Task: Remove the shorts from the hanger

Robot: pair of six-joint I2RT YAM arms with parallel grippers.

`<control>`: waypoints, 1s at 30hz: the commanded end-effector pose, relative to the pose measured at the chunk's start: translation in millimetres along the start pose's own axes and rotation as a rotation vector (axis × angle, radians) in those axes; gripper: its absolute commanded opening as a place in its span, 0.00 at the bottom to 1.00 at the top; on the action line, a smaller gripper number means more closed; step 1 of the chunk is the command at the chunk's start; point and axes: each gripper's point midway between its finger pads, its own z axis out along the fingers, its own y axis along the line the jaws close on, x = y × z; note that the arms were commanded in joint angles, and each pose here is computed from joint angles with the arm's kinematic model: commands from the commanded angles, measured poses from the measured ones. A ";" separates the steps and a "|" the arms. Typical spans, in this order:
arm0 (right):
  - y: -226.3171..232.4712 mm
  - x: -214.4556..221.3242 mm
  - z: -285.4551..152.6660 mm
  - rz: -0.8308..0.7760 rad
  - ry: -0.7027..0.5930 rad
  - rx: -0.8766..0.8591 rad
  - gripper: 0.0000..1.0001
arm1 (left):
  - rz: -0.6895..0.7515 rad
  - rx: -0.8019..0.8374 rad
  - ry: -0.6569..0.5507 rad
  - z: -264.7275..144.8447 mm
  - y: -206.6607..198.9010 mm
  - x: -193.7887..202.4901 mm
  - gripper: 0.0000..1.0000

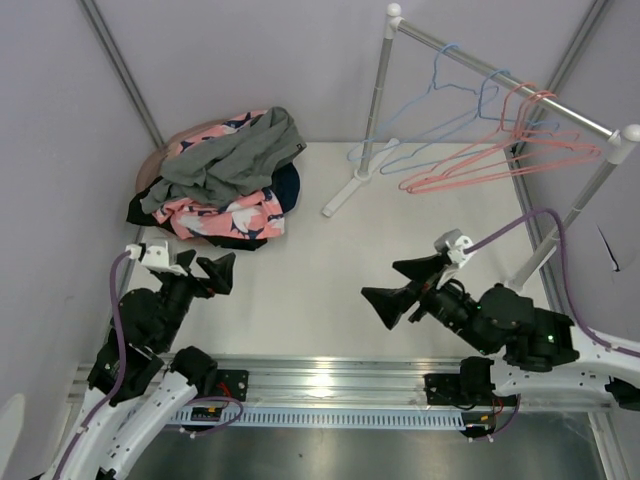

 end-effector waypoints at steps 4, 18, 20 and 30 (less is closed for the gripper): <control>-49.7 -11.2 -45.6 0.061 -0.109 0.087 0.99 | -0.010 0.100 0.031 2.3 -19.9 4.1 0.99; -137.8 -1.3 -110.6 0.317 -0.187 0.362 0.99 | 0.009 0.139 0.068 6.4 -27.5 12.4 0.99; -134.9 3.7 -112.1 0.355 -0.169 0.338 1.00 | 0.010 0.136 0.072 6.9 -27.1 13.3 0.99; -145.5 -23.1 -138.4 0.296 -0.198 0.330 0.99 | 0.014 0.133 0.085 9.5 -27.4 16.0 0.99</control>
